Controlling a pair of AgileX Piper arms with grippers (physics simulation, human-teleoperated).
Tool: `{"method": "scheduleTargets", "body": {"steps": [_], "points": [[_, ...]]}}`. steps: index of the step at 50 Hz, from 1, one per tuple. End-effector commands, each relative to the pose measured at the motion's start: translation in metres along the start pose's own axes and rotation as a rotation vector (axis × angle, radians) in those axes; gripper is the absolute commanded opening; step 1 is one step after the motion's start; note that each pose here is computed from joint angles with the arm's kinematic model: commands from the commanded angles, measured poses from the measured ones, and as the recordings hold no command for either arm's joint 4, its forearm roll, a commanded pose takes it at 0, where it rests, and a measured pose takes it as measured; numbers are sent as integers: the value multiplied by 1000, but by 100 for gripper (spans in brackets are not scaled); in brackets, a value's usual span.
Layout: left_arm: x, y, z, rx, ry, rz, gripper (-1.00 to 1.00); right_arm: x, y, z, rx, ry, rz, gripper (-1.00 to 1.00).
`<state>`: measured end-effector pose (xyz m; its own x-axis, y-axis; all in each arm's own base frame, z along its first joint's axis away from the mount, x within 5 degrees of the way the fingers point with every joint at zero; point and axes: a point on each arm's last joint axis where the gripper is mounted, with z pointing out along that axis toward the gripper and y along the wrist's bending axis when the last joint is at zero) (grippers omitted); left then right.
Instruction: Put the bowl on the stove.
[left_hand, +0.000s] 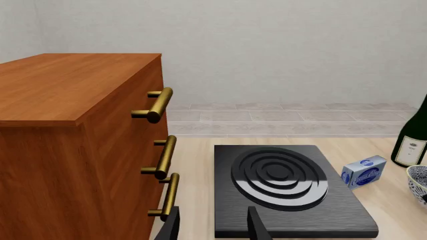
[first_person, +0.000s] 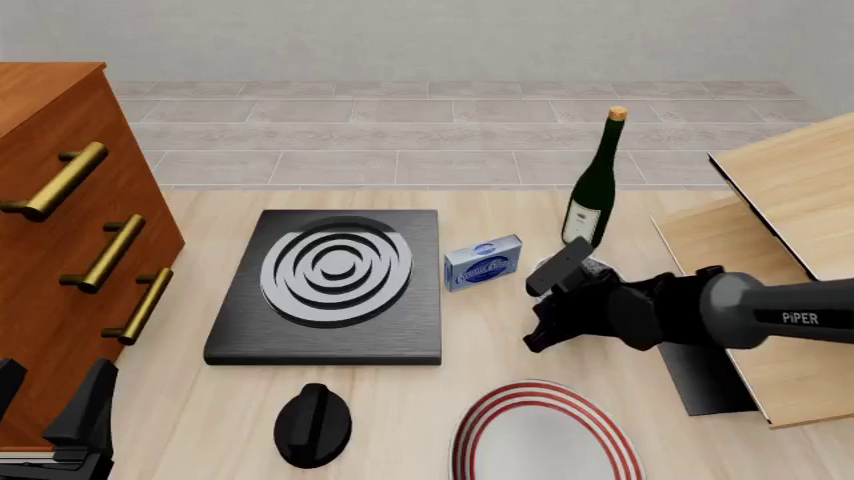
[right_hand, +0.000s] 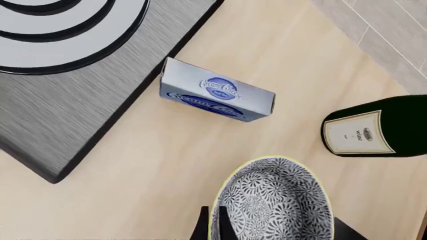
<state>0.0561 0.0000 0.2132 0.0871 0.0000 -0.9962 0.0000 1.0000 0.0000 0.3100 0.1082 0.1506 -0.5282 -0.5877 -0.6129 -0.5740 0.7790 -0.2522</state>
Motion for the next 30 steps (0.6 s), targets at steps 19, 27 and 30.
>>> {"method": "scheduleTargets", "body": {"steps": [19,27,30], "points": [[0,0,0,0,0,0,100,-11,-8,-22,15,-20,-44,-100],[0,0,0,0,0,0,100,-11,-9,-25,20,-20,-71,-100],[0,0,0,0,0,0,100,-12,-9,-29,19,-23,-79,-100]]}}
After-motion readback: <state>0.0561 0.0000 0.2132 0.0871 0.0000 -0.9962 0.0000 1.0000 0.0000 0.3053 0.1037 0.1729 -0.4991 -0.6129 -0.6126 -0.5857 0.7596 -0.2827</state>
